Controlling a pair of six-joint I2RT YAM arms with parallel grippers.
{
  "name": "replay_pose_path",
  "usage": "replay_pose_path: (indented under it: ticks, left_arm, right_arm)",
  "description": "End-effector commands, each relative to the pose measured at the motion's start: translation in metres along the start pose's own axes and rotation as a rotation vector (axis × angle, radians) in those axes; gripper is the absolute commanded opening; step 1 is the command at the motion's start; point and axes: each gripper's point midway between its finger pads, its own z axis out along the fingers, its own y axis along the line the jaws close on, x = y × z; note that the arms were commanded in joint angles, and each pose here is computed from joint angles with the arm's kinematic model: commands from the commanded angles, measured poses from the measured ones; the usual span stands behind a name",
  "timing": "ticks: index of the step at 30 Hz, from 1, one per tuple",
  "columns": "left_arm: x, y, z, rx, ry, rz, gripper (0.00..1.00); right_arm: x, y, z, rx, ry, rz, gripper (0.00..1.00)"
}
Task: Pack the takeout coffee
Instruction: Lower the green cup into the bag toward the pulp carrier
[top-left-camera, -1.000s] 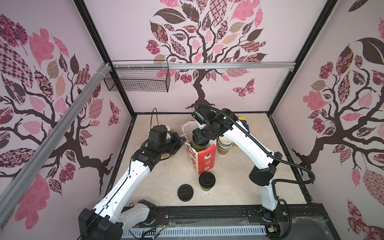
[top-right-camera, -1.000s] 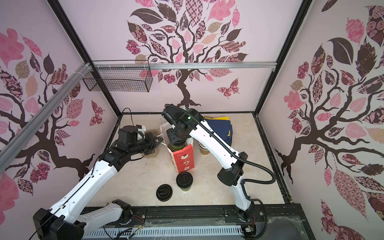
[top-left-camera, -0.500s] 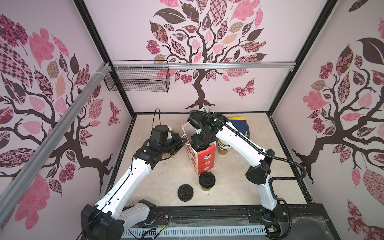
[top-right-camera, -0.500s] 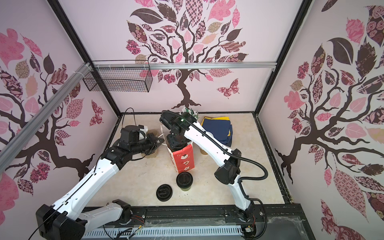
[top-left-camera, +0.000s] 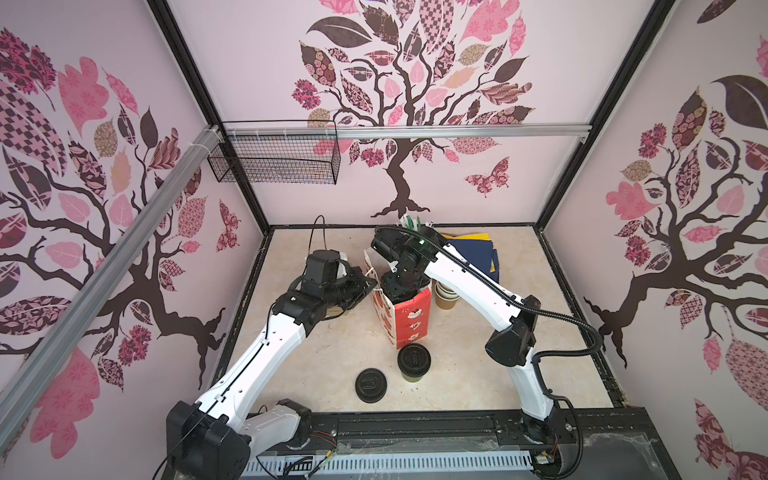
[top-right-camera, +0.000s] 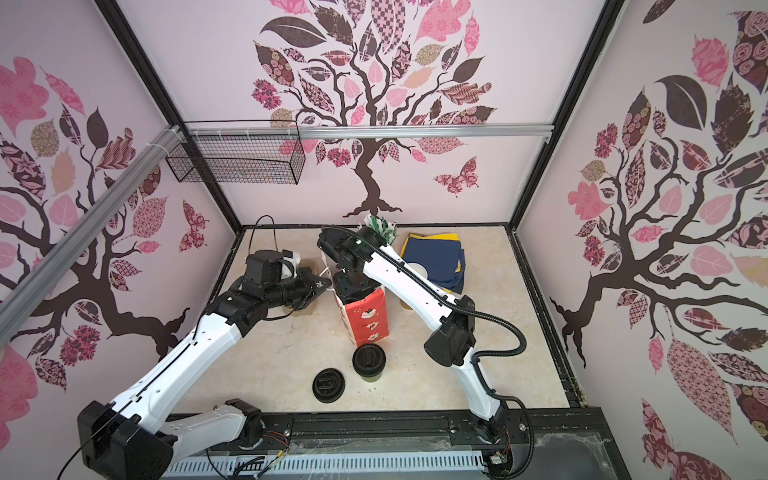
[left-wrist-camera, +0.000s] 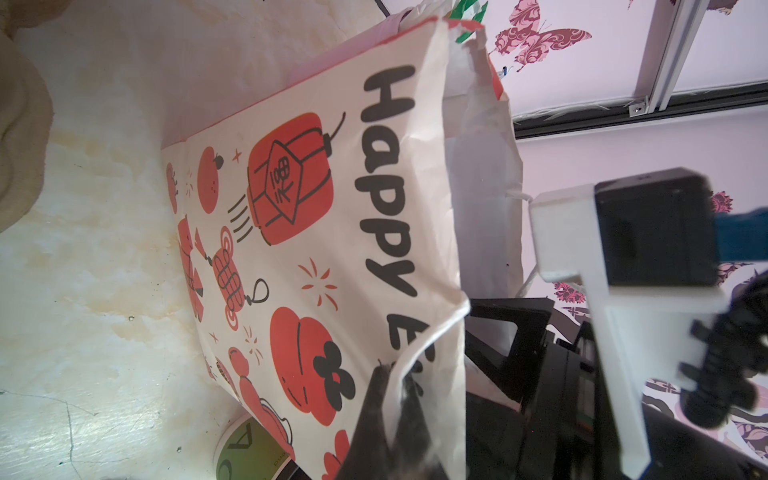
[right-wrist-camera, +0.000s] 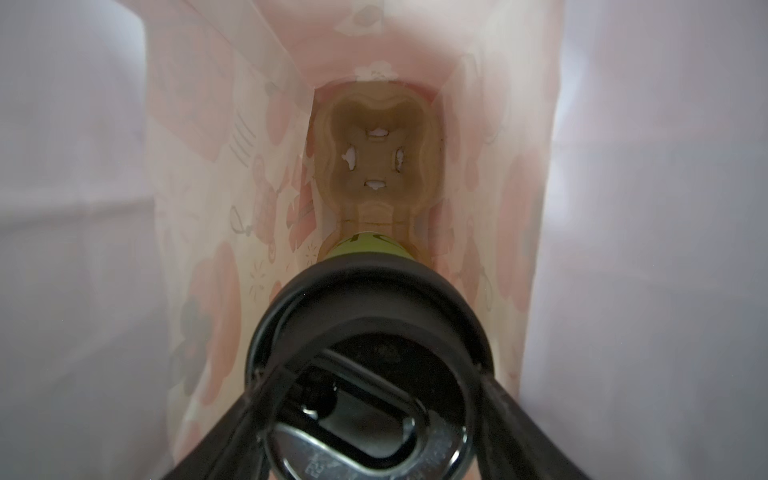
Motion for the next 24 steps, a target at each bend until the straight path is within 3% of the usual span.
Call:
replay_pose_path:
  ticks: [1, 24]
  left_arm:
    - [-0.004, -0.017, -0.005, 0.027, -0.003, 0.031, 0.0]
    - [-0.002, -0.011, -0.015, 0.002, -0.02, 0.04, 0.0]
  right_arm:
    - [0.004, 0.001, 0.011, 0.018, 0.034, -0.023, 0.7]
    - [0.008, 0.001, 0.028, 0.035, 0.068, -0.025, 0.7]
